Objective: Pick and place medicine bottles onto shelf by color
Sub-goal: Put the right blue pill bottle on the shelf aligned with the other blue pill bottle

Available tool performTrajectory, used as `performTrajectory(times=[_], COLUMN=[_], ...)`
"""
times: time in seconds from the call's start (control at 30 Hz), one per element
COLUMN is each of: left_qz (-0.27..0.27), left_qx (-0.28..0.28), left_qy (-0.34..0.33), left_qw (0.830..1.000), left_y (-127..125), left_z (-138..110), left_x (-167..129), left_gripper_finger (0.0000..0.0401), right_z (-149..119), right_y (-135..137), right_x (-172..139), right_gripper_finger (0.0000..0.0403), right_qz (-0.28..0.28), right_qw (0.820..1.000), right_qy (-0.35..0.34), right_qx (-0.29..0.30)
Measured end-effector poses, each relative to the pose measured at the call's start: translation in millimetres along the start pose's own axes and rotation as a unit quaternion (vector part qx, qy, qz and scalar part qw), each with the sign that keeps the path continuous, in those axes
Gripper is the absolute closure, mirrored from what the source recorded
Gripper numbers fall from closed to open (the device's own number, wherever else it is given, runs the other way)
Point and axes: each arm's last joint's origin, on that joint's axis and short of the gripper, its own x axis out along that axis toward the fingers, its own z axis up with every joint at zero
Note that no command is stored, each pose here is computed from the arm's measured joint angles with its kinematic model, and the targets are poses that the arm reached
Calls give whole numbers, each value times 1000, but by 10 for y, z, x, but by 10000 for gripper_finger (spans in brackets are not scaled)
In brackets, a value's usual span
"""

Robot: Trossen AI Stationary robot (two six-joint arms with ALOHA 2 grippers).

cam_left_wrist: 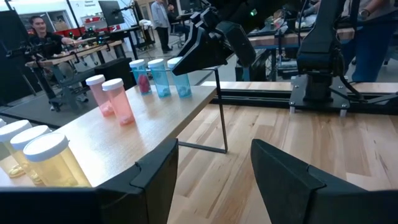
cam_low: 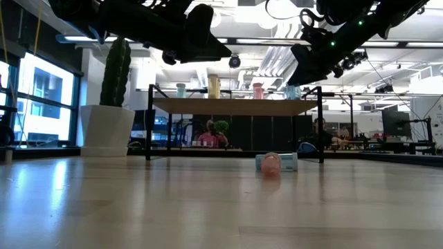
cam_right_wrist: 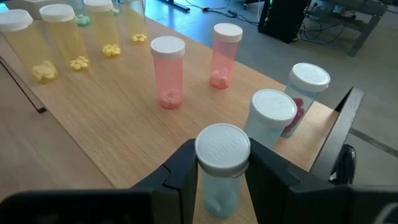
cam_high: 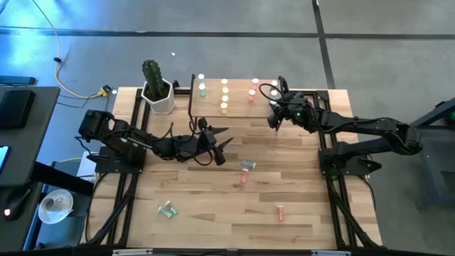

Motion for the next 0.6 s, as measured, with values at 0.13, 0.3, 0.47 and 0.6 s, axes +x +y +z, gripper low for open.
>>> performTrajectory(times=[0.13, 0.3, 0.47, 0.6], left_qz=[0, 0, 0, 0], left_qx=[0, 0, 0, 0], left_qy=[0, 0, 0, 0], left_qw=[1000, 1000, 1000, 1000], left_y=[0, -1, -1, -1], left_z=[0, -1, -1, -1], left_x=[0, 0, 0, 0], left_gripper_finger=[208, 208, 208, 208], right_z=[0, -9, -3, 5], right_y=[0, 0, -1, 0], right_x=[0, 1, 1, 1], right_gripper_finger=[283, 264, 262, 261], right_qz=[0, 1, -1, -1], right_qw=[1000, 1000, 1000, 1000], right_qy=[0, 3, 0, -4], right_qx=[0, -1, 0, 2])
